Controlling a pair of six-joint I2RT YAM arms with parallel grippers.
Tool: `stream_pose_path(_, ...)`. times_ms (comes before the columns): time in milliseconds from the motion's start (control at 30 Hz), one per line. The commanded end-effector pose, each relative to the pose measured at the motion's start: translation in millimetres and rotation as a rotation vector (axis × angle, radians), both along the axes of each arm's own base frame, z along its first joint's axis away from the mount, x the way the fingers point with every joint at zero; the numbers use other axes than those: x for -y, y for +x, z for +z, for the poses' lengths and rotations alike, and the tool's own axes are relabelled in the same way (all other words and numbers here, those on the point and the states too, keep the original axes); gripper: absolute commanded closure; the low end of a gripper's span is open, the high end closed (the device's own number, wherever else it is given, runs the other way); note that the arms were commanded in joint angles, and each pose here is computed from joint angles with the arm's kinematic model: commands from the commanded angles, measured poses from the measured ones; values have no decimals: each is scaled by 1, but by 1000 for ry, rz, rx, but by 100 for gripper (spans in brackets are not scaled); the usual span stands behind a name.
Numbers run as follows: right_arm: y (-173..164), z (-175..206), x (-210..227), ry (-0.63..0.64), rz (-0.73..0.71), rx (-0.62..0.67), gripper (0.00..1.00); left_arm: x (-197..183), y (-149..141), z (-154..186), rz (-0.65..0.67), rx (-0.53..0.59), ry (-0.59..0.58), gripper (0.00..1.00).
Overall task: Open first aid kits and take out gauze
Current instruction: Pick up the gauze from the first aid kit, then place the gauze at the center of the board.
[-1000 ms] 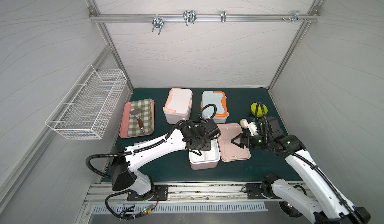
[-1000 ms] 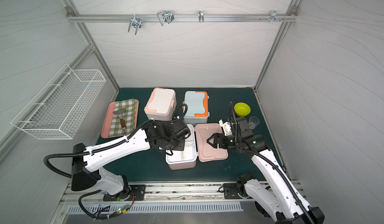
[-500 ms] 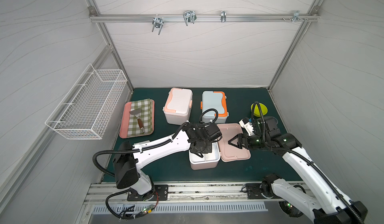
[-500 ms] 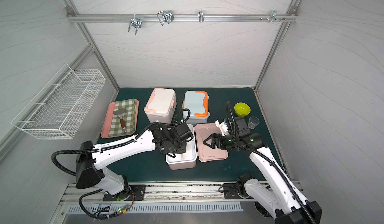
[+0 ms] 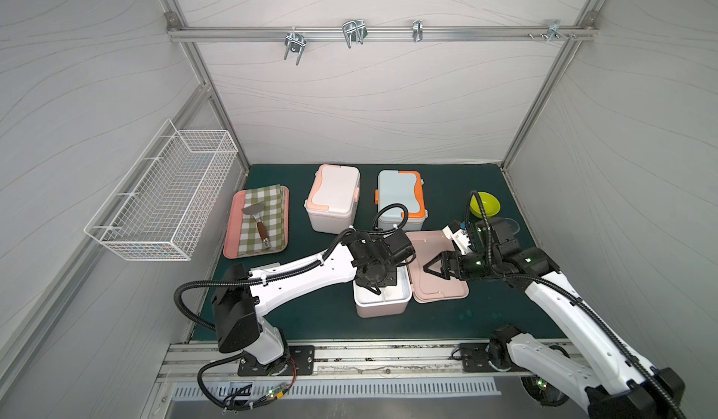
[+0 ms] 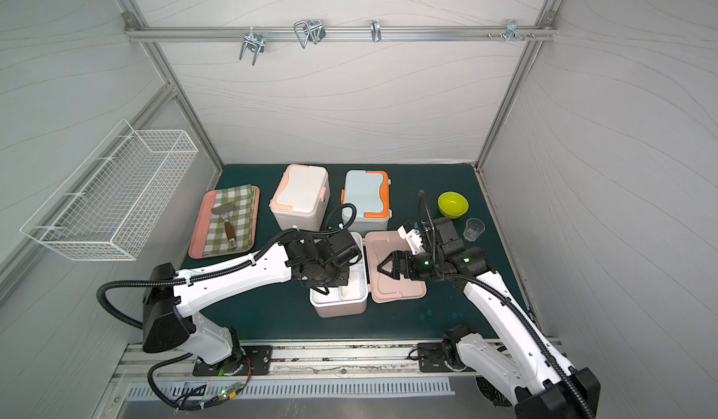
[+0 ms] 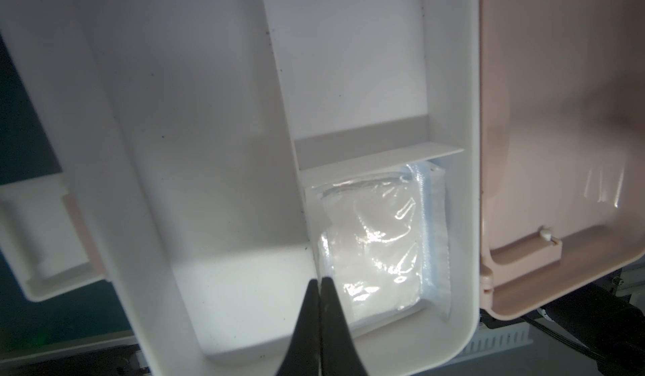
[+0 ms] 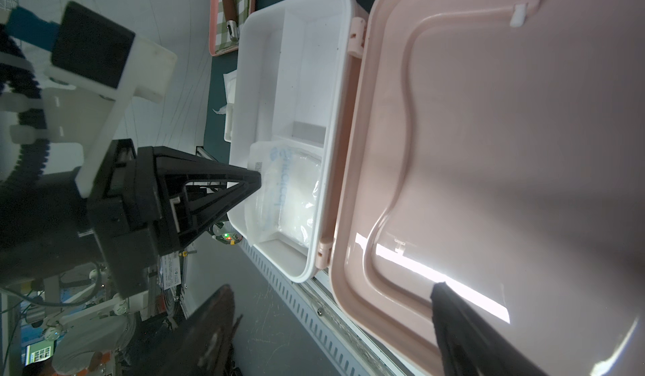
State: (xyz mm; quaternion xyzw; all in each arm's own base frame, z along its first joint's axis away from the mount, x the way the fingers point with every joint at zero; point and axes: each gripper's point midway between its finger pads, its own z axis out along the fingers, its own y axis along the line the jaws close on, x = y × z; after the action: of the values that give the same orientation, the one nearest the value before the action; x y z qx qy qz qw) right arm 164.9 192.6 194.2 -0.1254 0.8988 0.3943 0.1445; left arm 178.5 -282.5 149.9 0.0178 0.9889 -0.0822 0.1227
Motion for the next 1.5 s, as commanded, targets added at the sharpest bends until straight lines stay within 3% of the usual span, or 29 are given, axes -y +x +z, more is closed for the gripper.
stream_pose_path(0,-3,20,-4,34,34,58,2,4,9,36,-2,90,-75,100)
stream_pose_path(333,-16,48,-14,65,103,135,1,-32,25,87,80,202,-233,100)
stream_pose_path(500,-27,53,-29,46,179,168,1,-76,35,98,186,243,-268,100)
stream_pose_path(700,-35,50,-44,10,241,179,1,-154,39,96,410,303,-275,100)
stream_pose_path(967,-41,44,-58,-19,288,176,1,-235,33,50,739,321,-183,100)
stream_pose_path(1300,-43,40,-63,-33,296,159,1,-278,47,6,1012,386,13,100)
stream_pose_path(1467,-45,39,-60,-36,294,159,1,-284,60,-21,1092,385,19,100)
